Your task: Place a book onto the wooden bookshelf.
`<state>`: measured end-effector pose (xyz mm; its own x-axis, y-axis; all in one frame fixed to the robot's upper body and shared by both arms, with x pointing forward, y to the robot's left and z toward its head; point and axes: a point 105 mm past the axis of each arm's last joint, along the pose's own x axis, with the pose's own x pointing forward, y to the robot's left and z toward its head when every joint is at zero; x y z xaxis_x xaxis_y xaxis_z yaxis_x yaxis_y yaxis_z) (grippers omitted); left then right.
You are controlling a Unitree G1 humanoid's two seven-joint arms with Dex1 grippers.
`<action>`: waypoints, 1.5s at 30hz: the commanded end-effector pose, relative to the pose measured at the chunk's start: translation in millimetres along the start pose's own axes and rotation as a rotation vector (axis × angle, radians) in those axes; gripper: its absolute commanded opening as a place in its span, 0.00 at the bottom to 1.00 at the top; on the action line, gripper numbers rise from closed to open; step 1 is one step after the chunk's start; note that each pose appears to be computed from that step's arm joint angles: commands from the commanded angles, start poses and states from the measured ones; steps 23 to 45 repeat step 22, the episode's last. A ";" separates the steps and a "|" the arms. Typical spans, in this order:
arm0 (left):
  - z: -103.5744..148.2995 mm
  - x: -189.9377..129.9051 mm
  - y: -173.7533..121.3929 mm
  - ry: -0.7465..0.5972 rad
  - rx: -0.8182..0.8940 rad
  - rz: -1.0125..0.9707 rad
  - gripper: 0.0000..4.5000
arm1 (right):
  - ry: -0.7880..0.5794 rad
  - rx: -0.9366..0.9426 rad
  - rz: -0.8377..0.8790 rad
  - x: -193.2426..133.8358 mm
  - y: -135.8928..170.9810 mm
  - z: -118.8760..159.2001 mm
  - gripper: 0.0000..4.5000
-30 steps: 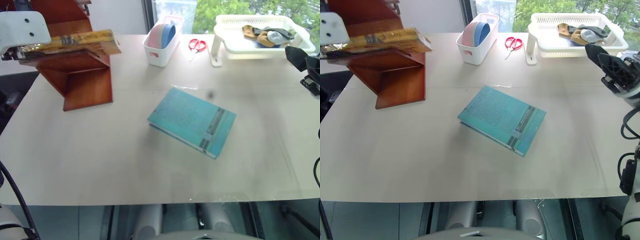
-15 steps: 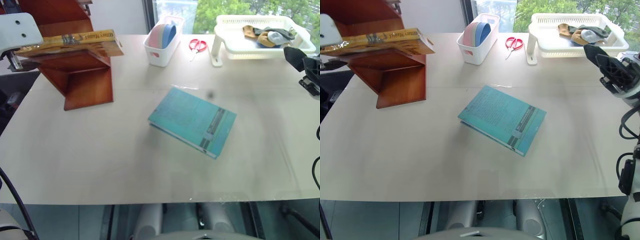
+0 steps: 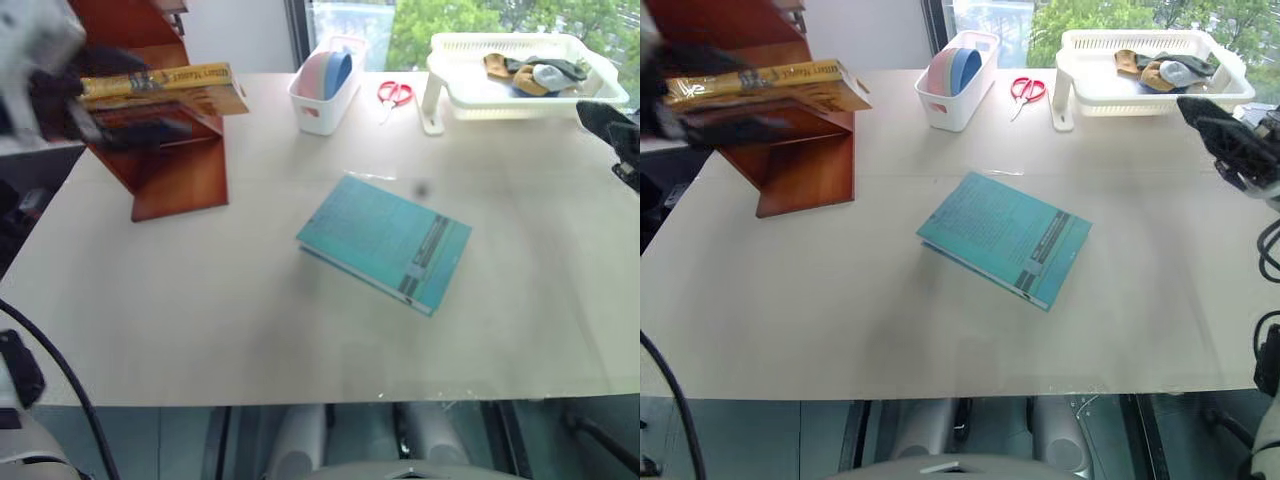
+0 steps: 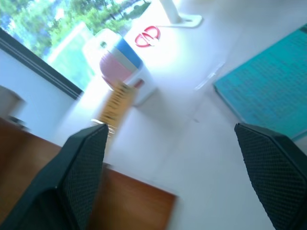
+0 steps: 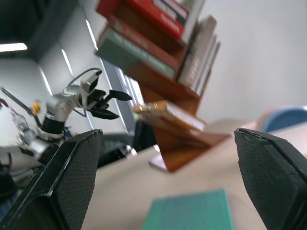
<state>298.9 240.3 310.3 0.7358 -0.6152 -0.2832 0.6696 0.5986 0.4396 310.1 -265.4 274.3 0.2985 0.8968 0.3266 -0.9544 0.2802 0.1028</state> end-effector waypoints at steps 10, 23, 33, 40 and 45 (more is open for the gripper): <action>-97.5 40.6 -90.2 -0.132 -0.415 0.005 0.98 | 0.293 -0.141 -0.159 -37.3 17.7 -68.7 1.00; -140.0 46.3 -130.5 -0.045 -0.435 0.039 0.98 | 0.589 -0.222 -0.227 -61.9 20.0 -137.6 1.00; -140.0 46.3 -130.5 -0.045 -0.435 0.039 0.98 | 0.589 -0.222 -0.227 -61.9 20.0 -137.6 1.00; -140.0 46.3 -130.5 -0.045 -0.435 0.039 0.98 | 0.589 -0.222 -0.227 -61.9 20.0 -137.6 1.00; -140.0 46.3 -130.5 -0.045 -0.435 0.039 0.98 | 0.589 -0.222 -0.227 -61.9 20.0 -137.6 1.00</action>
